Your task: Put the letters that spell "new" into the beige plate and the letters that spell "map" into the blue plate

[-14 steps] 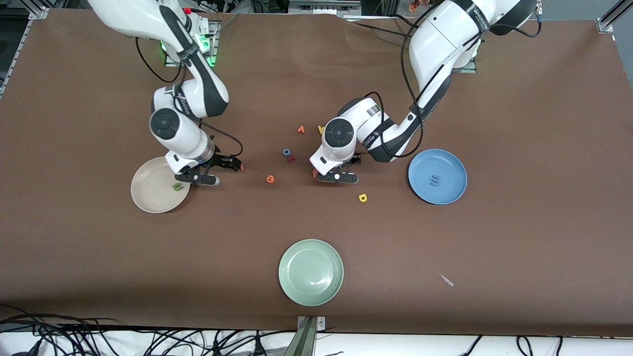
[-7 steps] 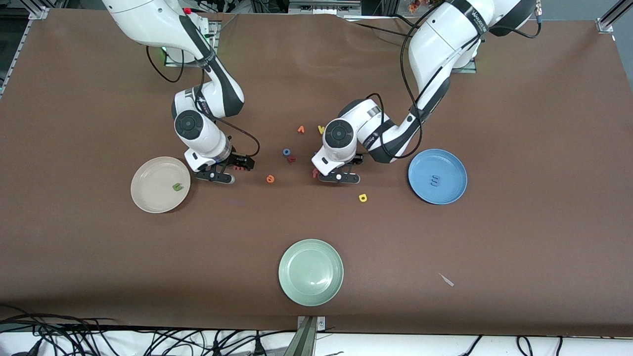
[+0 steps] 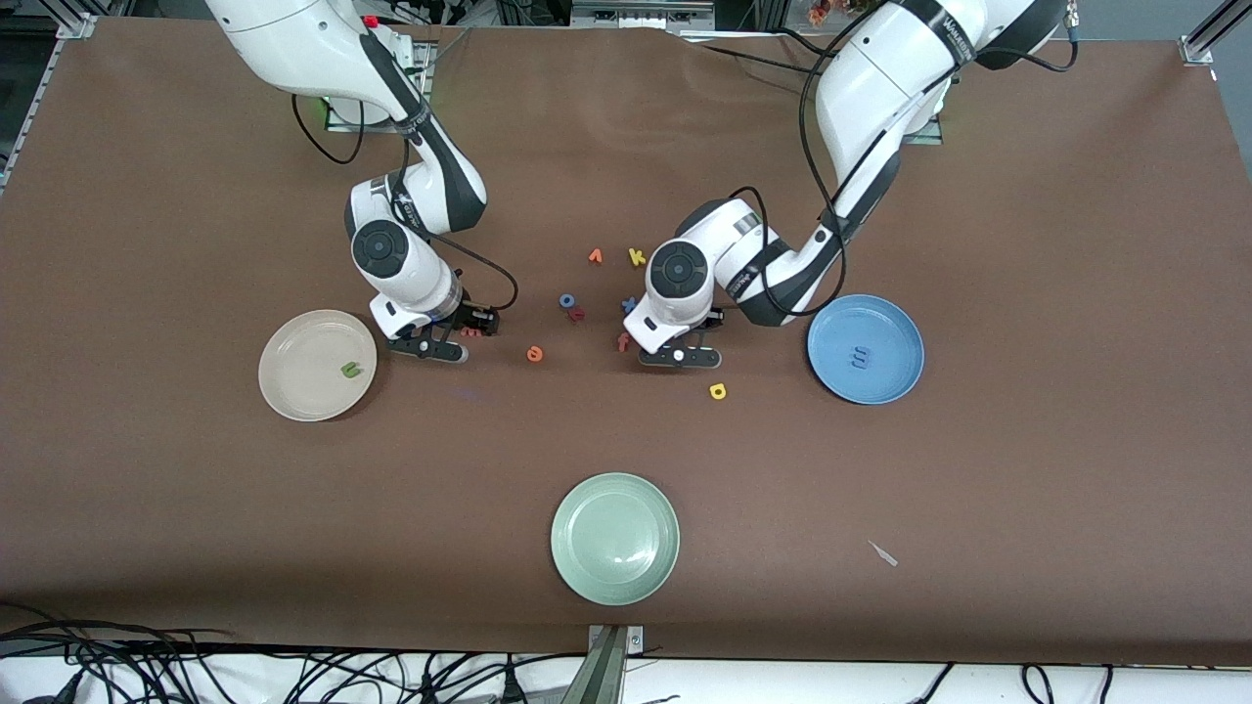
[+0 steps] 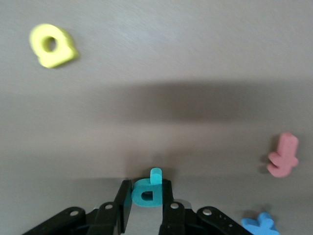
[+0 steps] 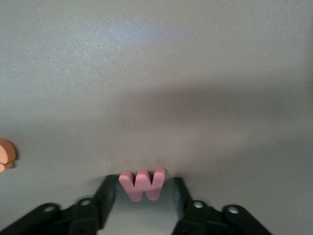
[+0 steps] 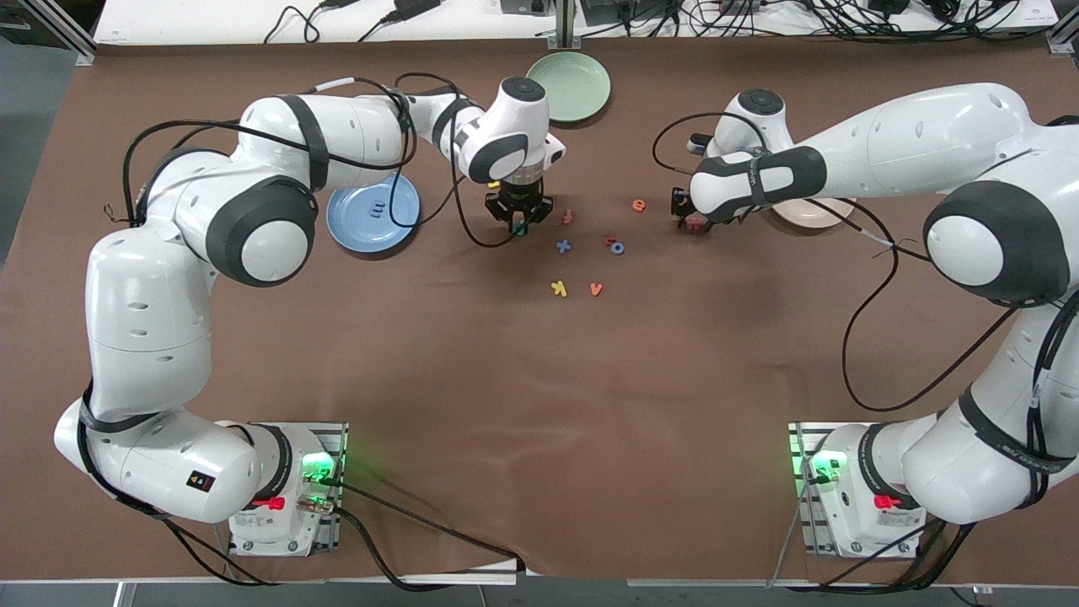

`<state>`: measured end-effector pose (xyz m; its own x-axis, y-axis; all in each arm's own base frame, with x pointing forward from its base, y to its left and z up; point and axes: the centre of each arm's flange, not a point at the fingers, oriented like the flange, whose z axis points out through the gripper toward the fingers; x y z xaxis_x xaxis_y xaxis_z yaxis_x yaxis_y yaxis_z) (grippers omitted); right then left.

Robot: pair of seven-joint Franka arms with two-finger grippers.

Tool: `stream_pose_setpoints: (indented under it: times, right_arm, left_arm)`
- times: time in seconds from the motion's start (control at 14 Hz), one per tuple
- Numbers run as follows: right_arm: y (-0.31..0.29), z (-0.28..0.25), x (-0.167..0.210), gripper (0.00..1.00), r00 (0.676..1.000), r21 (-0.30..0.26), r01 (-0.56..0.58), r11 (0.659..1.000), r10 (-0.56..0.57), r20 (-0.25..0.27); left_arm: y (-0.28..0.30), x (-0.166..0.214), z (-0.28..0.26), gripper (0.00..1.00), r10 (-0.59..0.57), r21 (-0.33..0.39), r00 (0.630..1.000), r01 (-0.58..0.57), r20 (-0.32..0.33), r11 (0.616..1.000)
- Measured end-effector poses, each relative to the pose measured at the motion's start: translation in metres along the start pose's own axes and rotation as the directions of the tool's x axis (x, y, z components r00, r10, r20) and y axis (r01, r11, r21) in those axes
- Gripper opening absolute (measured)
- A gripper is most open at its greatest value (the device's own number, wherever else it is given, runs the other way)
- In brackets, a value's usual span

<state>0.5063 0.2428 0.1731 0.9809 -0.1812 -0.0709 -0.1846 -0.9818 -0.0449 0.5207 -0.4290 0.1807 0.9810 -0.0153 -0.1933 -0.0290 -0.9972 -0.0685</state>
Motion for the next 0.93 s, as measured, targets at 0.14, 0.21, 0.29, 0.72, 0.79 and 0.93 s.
stream_pose_setpoints:
  times: [0.14,0.21,0.29,0.72,0.79,0.93]
  right_arm:
    - [0.0,0.0,0.0,0.47,1.0,0.001,0.0,1.0,0.0,-0.001]
    - [-0.002,-0.003,0.0,0.39,1.0,0.004,-0.002,1.0,0.002,-0.004]
    - [-0.002,-0.004,0.001,0.39,1.0,0.004,-0.009,1.0,0.009,-0.005]
    - [-0.005,-0.035,0.03,0.38,0.999,-0.023,-0.037,0.999,0.038,0.037]
    - [0.003,-0.045,0.042,0.38,0.998,-0.037,-0.023,0.999,0.025,0.049]
    - [0.029,-0.065,0.065,0.38,0.997,-0.062,0.026,0.998,-0.021,0.077]
  left_arm:
    - [-0.016,0.01,-0.024,0.3,-0.023,0.013,1.0,0.023,-0.004,1.0]
    - [-0.026,0.013,-0.039,0.29,-0.026,0.03,1.0,0.026,0.0,0.999]
    - [-0.041,0.017,-0.053,0.29,-0.017,0.051,1.0,0.017,0.009,0.999]
    - [-0.198,0.065,-0.086,0.29,0.154,0.079,0.975,-0.168,0.161,0.983]
    - [-0.223,0.071,-0.082,0.29,0.179,0.064,0.967,-0.194,0.18,0.979]
    - [-0.263,0.076,-0.072,0.29,0.21,0.043,0.95,-0.225,0.23,0.973]
